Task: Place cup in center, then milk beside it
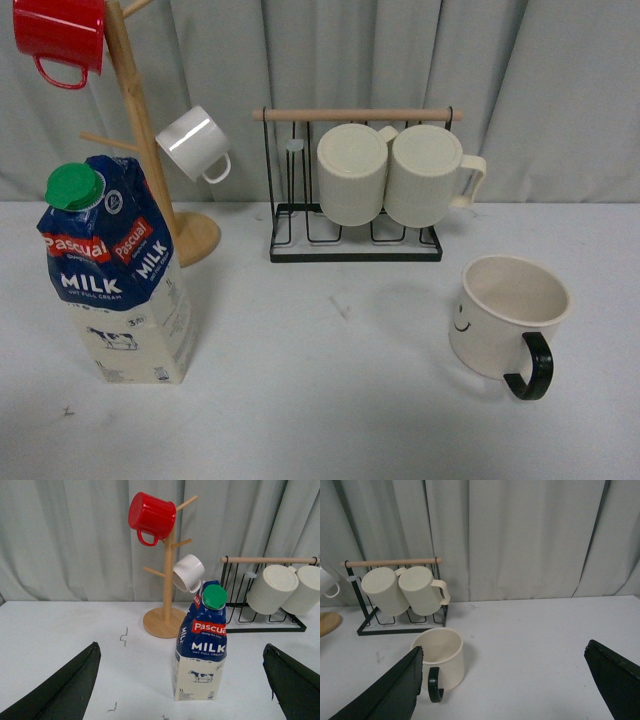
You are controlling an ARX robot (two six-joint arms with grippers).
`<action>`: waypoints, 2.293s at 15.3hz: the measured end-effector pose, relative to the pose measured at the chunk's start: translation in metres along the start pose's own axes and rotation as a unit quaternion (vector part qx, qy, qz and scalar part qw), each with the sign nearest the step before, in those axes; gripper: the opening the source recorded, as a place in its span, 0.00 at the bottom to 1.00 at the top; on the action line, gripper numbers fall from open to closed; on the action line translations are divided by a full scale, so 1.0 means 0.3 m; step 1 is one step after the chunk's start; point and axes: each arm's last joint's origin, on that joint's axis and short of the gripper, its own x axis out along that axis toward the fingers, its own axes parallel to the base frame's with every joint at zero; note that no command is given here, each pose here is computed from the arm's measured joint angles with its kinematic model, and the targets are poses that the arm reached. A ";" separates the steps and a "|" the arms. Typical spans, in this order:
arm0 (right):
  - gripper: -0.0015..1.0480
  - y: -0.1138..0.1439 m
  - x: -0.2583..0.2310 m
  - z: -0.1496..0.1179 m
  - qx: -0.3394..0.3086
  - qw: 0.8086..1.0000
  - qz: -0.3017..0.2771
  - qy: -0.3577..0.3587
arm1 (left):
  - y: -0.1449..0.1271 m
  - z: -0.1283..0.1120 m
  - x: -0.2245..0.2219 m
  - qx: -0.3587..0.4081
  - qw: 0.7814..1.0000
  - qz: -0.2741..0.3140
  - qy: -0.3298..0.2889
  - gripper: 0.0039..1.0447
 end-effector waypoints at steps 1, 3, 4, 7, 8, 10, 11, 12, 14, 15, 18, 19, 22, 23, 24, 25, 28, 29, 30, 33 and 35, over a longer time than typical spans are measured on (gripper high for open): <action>0.94 0.000 0.000 0.000 0.000 1.000 0.000 0.000 | 0.000 0.000 0.000 0.000 1.000 0.000 0.000 0.94; 0.94 0.000 0.000 0.000 0.000 1.000 0.000 0.000 | 0.000 0.000 0.000 0.000 1.000 0.000 0.000 0.94; 0.94 0.000 0.000 0.000 0.000 1.000 0.000 0.000 | 0.000 0.000 0.000 0.000 1.000 0.000 0.000 0.94; 0.94 -0.017 0.094 0.032 -0.068 0.978 0.197 0.016 | 0.000 0.000 0.000 0.000 1.000 0.001 0.000 0.94; 0.94 -0.004 0.160 0.057 -0.068 0.972 0.223 0.011 | 0.000 0.000 0.000 0.000 1.000 0.000 0.000 0.94; 0.94 -0.009 0.356 0.089 -0.041 0.986 0.155 0.035 | 0.000 0.000 0.000 0.000 1.000 0.000 0.000 0.94; 0.94 -0.001 0.468 0.061 -0.008 0.988 0.125 0.093 | 0.000 0.000 0.000 0.000 1.000 0.000 0.000 0.94; 0.94 0.009 0.564 0.007 0.024 0.981 0.096 0.165 | 0.000 0.000 0.000 0.000 1.000 0.000 0.000 0.94; 0.94 0.033 0.700 -0.071 0.062 0.962 0.060 0.260 | 0.000 0.000 0.000 0.000 1.000 0.000 0.000 0.94; 0.94 0.051 0.762 -0.090 0.070 0.953 0.049 0.290 | 0.000 0.000 0.000 0.000 1.000 0.000 0.000 0.94; 0.94 0.101 0.850 -0.135 0.070 0.932 0.043 0.354 | 0.000 0.000 0.000 0.000 1.000 0.000 0.000 0.94; 0.94 0.106 0.864 -0.166 0.072 0.922 0.038 0.379 | 0.000 0.000 0.000 0.000 1.000 0.000 0.000 0.94; 0.94 0.106 0.864 -0.216 0.081 0.908 0.030 0.410 | 0.000 0.000 0.000 0.000 1.000 0.000 0.000 0.94; 0.94 0.105 0.866 -0.221 0.083 0.907 0.028 0.411 | 0.000 0.000 0.000 0.000 1.000 0.000 0.000 0.94; 0.92 0.104 0.867 -0.224 0.085 0.907 0.026 0.411 | 0.000 0.000 0.000 0.000 1.000 0.000 0.000 0.94; 0.80 0.104 0.867 -0.227 0.085 0.907 0.024 0.412 | 0.000 0.000 0.000 0.000 1.000 0.000 0.000 0.94; 0.49 0.104 0.868 -0.228 0.084 0.908 0.022 0.410 | 0.000 0.000 0.000 0.000 1.000 0.000 0.000 0.94; 0.39 0.104 0.869 -0.227 0.085 0.908 0.022 0.409 | 0.000 0.000 0.000 0.000 1.000 0.000 0.000 0.94; 0.28 0.104 0.869 -0.227 0.085 0.908 0.021 0.409 | 0.000 0.000 0.000 0.000 1.000 0.000 0.000 0.94; 0.03 0.125 0.867 -0.206 0.087 0.909 0.028 0.406 | 0.000 0.000 0.000 0.000 1.000 0.000 0.000 0.94; 0.03 0.181 0.880 -0.169 0.082 0.912 0.045 0.399 | 0.000 0.000 0.000 0.000 1.000 0.000 0.000 0.94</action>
